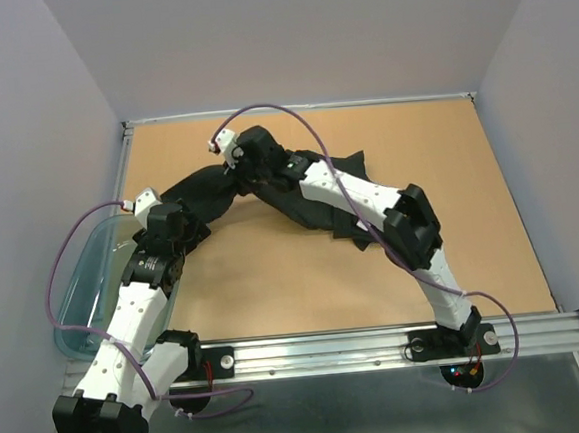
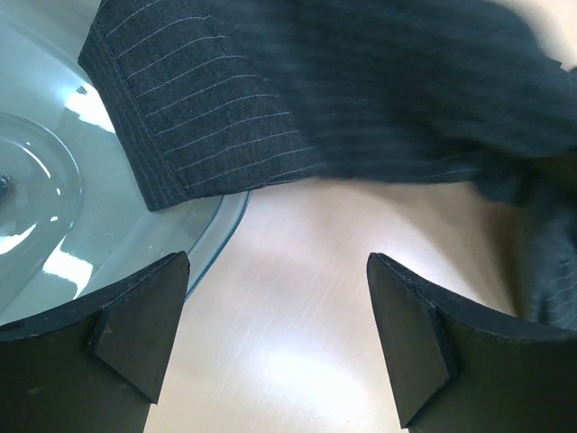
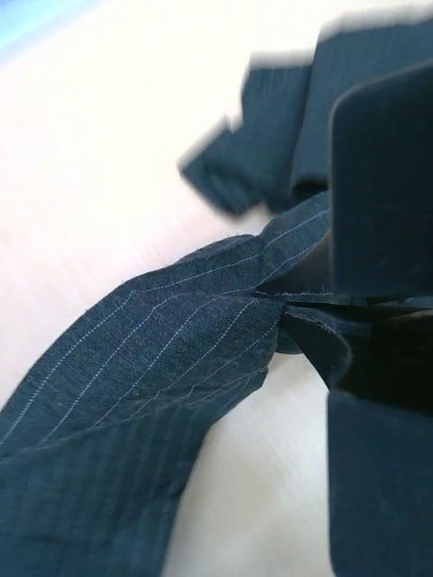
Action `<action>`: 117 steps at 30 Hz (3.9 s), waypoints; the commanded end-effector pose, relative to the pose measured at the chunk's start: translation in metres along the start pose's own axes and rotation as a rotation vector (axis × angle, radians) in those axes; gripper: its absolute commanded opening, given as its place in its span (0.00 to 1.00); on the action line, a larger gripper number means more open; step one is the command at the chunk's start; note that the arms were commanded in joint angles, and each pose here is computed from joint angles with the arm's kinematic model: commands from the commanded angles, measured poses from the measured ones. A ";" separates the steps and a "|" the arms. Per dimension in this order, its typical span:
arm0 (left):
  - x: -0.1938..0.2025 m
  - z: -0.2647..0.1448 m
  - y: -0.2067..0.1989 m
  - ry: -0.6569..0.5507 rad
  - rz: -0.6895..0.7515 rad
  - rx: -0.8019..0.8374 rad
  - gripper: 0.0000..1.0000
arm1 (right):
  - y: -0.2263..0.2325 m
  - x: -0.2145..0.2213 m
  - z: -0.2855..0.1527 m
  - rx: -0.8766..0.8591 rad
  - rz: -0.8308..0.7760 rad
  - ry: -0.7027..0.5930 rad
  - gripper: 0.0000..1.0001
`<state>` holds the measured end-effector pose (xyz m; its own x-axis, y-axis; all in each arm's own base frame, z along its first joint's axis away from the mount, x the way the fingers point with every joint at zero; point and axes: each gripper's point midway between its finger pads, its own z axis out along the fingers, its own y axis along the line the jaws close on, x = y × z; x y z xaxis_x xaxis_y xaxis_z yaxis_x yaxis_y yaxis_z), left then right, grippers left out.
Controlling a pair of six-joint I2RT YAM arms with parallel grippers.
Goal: Fold and stack the long sleeve shirts
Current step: Flatten the shirt out
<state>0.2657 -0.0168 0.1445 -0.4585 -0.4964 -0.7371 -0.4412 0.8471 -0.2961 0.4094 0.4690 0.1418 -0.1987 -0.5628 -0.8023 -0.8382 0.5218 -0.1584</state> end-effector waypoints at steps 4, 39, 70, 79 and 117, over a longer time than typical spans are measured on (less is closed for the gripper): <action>-0.011 -0.001 -0.005 -0.038 -0.019 0.020 0.92 | -0.076 -0.156 -0.160 0.283 0.005 -0.389 0.01; 0.019 -0.002 -0.161 0.245 0.123 0.599 0.91 | -0.097 0.165 -0.244 0.232 0.876 0.072 0.77; 0.064 0.088 -0.228 0.391 0.074 0.594 0.00 | -0.099 0.221 -0.151 0.061 1.059 0.020 0.00; -0.006 0.036 -0.178 0.214 0.054 0.503 0.00 | -0.261 0.132 -0.225 0.487 0.859 -0.199 0.01; 0.056 0.035 -0.104 0.276 -0.107 0.346 0.88 | -0.062 0.222 -0.140 0.242 1.592 -0.086 0.79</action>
<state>0.3068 -0.1274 0.1220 -0.6352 -0.5780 -0.5123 -0.2388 0.7778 -0.5814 0.3383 0.2060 0.0566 -0.7365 0.6075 -0.2976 0.2671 0.6653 0.6971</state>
